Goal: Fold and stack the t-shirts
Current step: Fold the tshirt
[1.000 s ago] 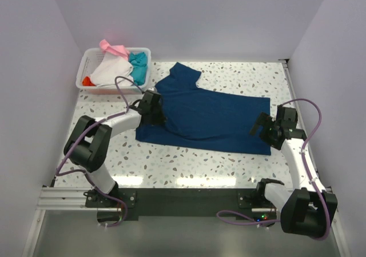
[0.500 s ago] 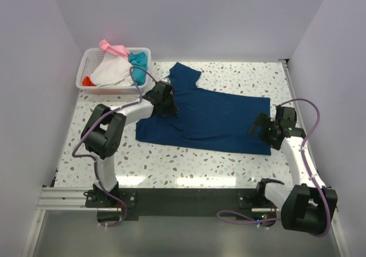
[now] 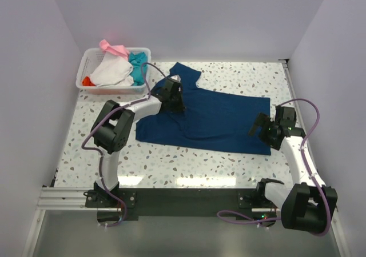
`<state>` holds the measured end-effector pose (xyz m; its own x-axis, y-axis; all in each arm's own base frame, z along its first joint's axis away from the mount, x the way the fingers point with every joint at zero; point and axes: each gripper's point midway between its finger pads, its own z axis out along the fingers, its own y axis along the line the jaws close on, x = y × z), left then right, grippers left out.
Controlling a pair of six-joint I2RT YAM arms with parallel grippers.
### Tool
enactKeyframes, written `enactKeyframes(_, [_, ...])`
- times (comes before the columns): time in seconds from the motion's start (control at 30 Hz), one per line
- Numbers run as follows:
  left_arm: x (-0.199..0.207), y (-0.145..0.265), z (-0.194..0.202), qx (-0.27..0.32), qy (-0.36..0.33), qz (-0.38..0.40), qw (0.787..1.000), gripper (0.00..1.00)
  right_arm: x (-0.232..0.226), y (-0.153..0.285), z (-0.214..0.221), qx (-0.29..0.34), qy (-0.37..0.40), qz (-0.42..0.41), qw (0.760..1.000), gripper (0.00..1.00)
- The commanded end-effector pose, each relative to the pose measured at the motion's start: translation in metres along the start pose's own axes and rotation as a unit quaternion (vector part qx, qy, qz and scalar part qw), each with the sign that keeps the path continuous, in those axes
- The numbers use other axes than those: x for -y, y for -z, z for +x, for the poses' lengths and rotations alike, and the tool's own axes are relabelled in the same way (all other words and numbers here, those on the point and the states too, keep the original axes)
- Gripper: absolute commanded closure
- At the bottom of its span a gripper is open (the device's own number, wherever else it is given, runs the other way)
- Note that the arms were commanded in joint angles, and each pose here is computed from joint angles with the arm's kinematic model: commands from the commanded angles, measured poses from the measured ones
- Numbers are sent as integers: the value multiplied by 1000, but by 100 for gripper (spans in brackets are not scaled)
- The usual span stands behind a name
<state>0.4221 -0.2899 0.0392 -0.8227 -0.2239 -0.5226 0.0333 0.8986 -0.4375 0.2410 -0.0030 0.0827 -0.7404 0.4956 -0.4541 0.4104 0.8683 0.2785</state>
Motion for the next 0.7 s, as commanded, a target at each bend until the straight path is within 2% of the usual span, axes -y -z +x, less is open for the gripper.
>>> enactKeyframes(0.0, [21,0,-17,20,-26,29,999,90,-3,1,-7,7,8,-6,1000,1])
enactKeyframes(0.1, [22,0,-18,20,-31,27,999,81,-3,1,-7,7,8,-6,1000,1])
enactKeyframes(0.17, [28,1,-18,21,-44,38,998,67,-3,1,-6,6,8,-4,1000,1])
enactKeyframes(0.3, [41,9,-20,21,-67,59,996,29,-4,2,-8,10,10,-7,1000,1])
enactKeyframes(0.33, [44,13,-20,22,-72,64,995,7,-6,2,-9,11,11,-13,1000,1])
enactKeyframes(0.37, [49,24,-27,32,-78,73,994,0,-12,3,-8,12,15,-32,999,1])
enactKeyframes(0.47, [46,44,-35,54,-85,64,993,0,-23,6,-10,21,33,-58,998,1])
enactKeyframes(0.57, [48,84,-53,102,-91,63,989,0,-40,6,-4,24,76,-65,995,1])
enactKeyframes(0.67, [27,92,-52,109,-82,24,990,0,-60,-2,9,7,116,-71,991,1])
